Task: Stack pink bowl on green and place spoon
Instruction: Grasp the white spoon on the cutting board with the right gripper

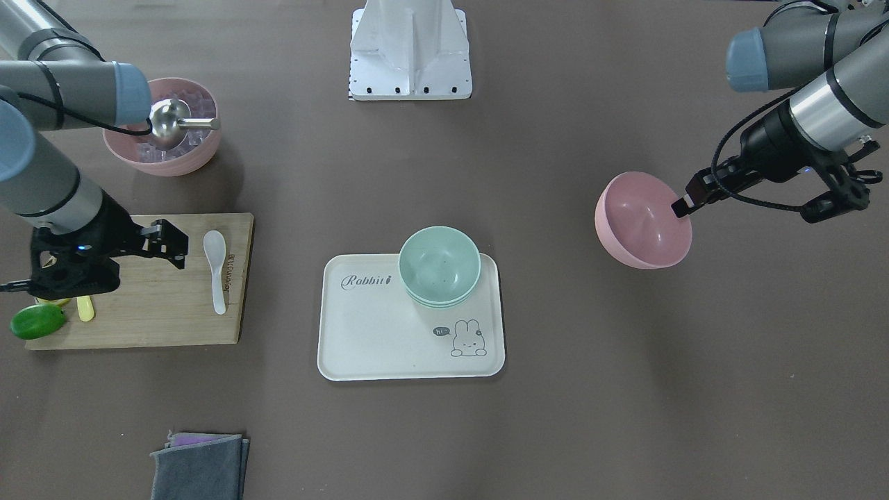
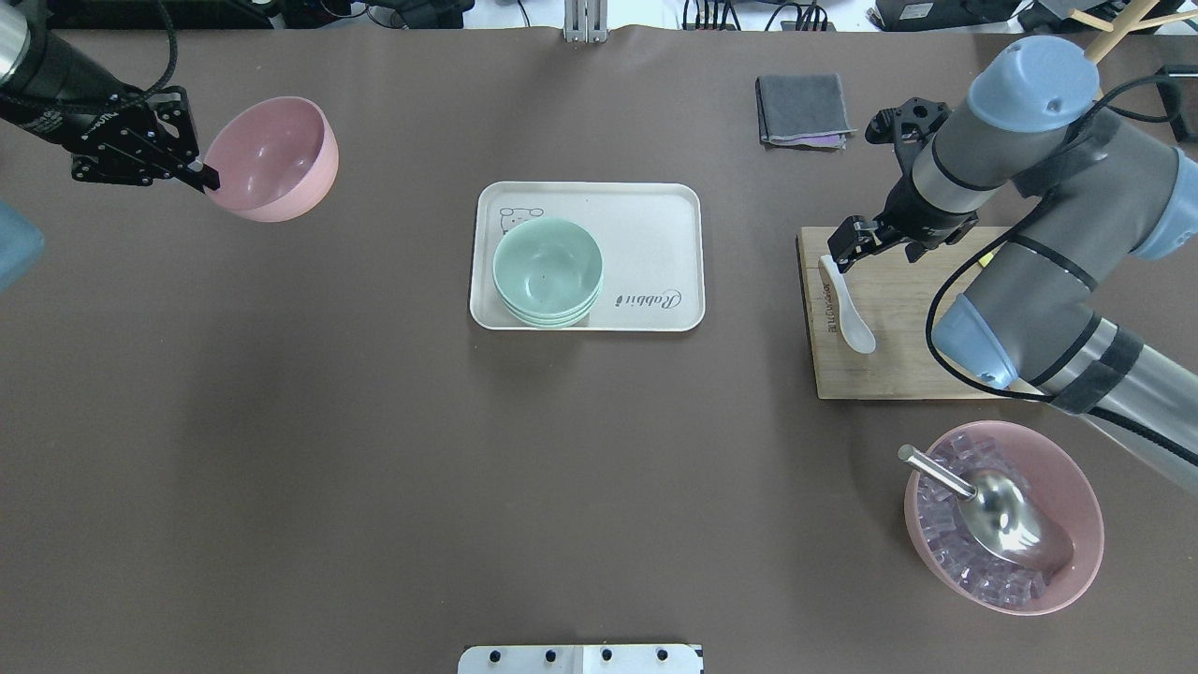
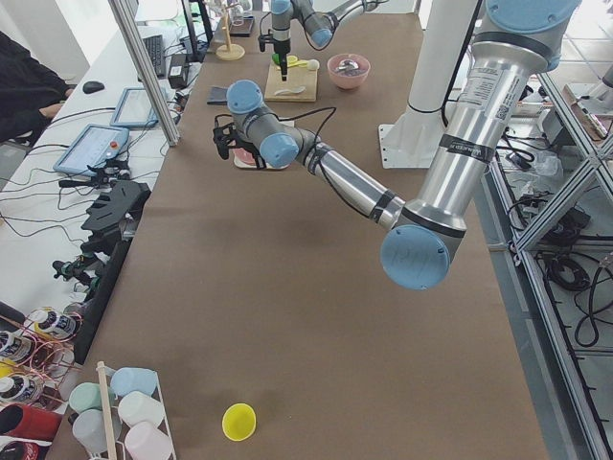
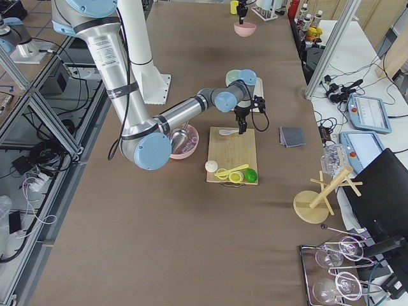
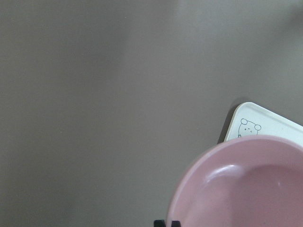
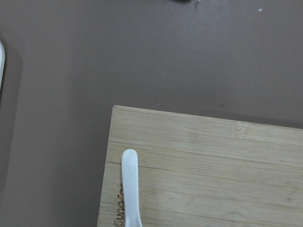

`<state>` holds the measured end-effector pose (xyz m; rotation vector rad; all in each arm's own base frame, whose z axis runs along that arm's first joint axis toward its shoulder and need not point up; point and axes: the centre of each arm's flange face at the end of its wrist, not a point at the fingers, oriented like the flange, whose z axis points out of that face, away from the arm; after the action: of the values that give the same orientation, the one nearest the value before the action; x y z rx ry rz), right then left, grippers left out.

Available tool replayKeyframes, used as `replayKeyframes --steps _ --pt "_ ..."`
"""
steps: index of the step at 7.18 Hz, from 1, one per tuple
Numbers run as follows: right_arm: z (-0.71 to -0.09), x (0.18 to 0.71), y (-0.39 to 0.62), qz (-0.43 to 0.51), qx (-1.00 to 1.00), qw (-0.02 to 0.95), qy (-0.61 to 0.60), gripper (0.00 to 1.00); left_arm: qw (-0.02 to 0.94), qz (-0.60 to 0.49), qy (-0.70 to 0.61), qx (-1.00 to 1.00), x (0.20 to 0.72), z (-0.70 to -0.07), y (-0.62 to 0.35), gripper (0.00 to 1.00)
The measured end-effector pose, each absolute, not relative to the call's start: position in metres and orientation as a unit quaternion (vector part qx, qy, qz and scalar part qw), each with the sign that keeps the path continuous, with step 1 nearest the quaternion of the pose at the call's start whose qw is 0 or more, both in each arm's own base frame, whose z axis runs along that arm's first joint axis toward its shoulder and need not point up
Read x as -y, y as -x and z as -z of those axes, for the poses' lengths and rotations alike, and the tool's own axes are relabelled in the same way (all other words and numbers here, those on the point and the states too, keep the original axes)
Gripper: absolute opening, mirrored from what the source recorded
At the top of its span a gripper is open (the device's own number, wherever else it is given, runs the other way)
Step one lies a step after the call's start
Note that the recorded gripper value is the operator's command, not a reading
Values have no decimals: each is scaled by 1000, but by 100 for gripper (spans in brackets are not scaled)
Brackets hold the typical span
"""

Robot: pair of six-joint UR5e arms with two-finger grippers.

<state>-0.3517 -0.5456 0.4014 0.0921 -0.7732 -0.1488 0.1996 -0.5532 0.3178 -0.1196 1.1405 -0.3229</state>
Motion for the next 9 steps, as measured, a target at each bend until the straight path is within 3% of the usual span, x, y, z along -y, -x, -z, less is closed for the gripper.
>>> replayKeyframes --steps 3,4,6,8,9 --pt "-408 552 374 80 372 924 -42 81 828 151 54 -537 555 -315 -203 0" --pt "-410 557 380 81 372 924 -43 76 828 151 54 -537 555 -315 -203 0" --pt "-420 561 389 83 377 921 -48 39 828 150 54 -537 555 -314 -203 0" --pt "-423 560 395 86 378 921 -48 35 828 150 54 -537 555 -314 -203 0" --pt "-422 559 396 87 379 920 -48 14 828 150 54 -537 555 -314 -203 0"
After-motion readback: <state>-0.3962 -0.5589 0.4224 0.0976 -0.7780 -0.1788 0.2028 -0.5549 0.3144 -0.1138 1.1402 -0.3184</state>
